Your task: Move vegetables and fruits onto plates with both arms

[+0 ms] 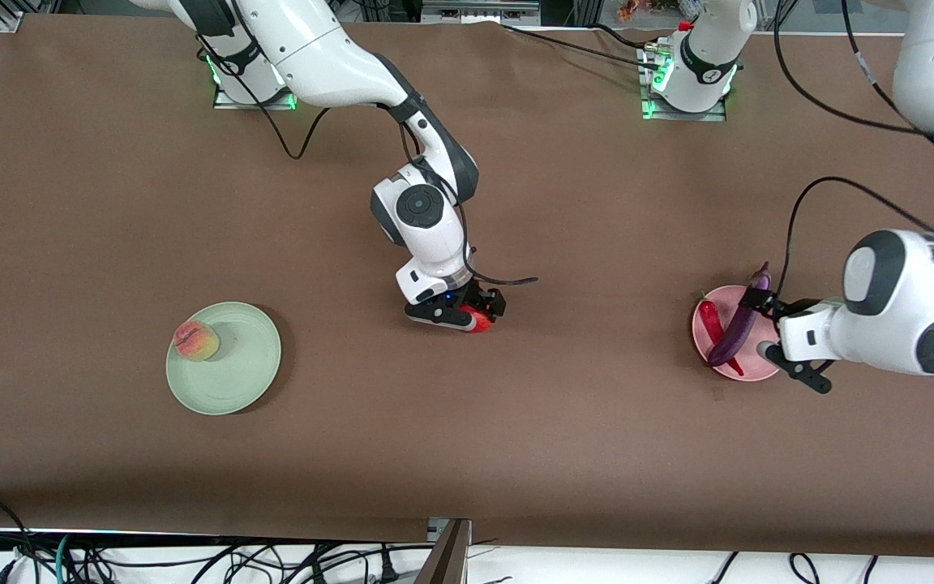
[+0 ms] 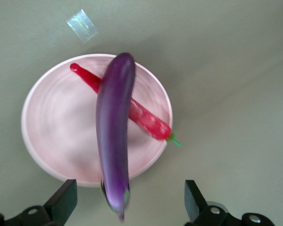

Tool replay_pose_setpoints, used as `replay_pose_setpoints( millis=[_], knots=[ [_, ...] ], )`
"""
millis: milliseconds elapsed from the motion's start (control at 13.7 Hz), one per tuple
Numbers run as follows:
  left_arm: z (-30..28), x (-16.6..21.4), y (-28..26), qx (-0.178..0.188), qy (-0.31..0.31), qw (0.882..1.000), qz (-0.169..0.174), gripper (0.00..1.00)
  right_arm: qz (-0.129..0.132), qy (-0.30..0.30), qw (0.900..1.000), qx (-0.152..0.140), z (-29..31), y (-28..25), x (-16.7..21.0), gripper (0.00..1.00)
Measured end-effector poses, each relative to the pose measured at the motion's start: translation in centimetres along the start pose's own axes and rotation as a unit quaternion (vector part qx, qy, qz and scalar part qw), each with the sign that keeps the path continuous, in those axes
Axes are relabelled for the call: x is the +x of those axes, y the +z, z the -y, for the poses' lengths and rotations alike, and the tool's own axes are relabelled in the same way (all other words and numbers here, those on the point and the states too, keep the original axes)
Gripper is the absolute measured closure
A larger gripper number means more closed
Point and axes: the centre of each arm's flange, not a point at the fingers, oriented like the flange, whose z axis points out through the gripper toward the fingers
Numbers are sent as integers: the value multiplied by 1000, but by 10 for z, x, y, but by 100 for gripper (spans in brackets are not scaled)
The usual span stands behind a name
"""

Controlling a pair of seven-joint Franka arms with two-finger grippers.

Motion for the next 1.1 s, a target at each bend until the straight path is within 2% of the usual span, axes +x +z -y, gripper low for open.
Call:
replay_pose_setpoints(
  millis=[365, 438, 511, 731, 950, 1096],
  knots=[
    [-54, -53, -150, 84, -38, 993, -78, 0, -10, -2, 1000, 9, 1, 1, 1, 2],
    [-65, -62, -172, 96, -53, 989, -95, 0, -11, -3, 1000, 9, 1, 1, 2, 13],
    [-76, -70, -192, 105, -63, 987, -107, 0, -13, -5, 1000, 10, 1, 0, 3, 18],
    [-95, -81, -217, 110, -93, 984, -109, 0, -14, -14, 1000, 10, 0, 0, 4, 18],
    [-103, -81, -221, 122, -188, 967, -118, 0, -23, -12, 1000, 8, -4, -8, 21, 18],
    [-123, -85, -229, 145, -206, 957, -147, 0, -11, -26, 1000, -14, -19, -27, 50, 18]
  ],
)
